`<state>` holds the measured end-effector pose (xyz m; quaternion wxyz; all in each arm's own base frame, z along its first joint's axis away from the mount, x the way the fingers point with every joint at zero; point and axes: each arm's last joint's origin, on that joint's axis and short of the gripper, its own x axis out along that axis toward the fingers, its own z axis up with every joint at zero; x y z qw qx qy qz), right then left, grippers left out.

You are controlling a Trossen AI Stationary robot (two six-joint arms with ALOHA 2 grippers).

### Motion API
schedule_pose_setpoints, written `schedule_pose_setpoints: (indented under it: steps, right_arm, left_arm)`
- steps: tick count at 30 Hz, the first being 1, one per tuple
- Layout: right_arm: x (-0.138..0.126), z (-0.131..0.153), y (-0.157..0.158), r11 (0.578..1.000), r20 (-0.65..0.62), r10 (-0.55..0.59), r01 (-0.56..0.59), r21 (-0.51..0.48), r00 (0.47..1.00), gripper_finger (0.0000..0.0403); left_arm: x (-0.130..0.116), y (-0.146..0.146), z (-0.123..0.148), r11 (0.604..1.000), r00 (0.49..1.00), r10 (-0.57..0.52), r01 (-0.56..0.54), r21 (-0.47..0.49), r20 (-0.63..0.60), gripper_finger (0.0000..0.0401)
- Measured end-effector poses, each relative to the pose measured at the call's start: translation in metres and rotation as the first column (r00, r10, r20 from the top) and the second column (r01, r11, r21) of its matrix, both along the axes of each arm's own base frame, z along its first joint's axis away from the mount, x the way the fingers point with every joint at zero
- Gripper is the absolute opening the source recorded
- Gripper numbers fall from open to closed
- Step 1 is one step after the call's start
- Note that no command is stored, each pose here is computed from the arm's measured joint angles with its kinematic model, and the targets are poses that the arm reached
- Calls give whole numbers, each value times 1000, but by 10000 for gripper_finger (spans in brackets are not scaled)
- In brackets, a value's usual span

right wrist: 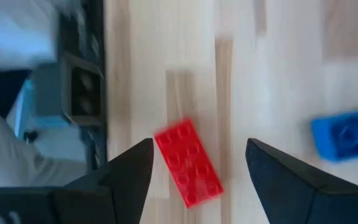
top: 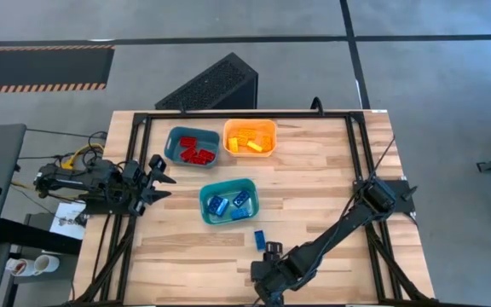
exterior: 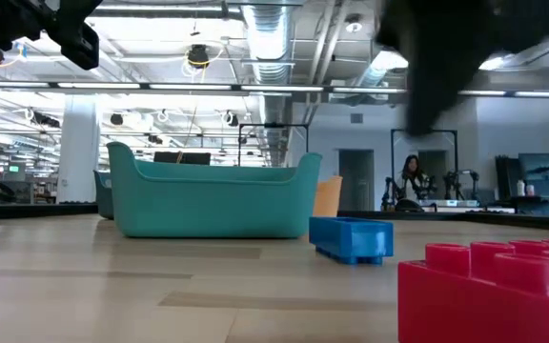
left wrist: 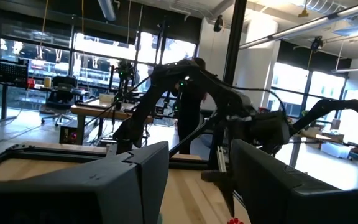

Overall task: Sort & place blocks by color
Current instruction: Put the red game piece into the blue bin

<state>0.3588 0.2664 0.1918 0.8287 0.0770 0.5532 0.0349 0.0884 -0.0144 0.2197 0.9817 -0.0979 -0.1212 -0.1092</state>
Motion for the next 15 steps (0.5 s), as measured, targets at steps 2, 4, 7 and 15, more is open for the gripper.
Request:
schedule_pose_setpoints:
  steps: [2, 4, 7, 15]
  right_arm:
    - [4, 12, 3, 1000, 49, -6, 7, -14, 999, 273]
    - [4, 20, 3, 1000, 59, -5, 7, -23, 998, 266]
    - [5, 27, 4, 1000, 63, -4, 6, -21, 998, 252]
    - [25, 26, 23, 999, 78, 15, -18, 37, 997, 207]
  left_arm:
    - [0, 0, 0, 1000, 1000, 7, -7, 1, 0, 163]
    - [0, 0, 0, 1000, 1000, 17, -17, 5, -5, 163]
    - [1, 1, -2, 999, 999, 33, -33, 4, -21, 163]
    - [2, 1, -2, 999, 999, 38, -37, 5, -29, 163]
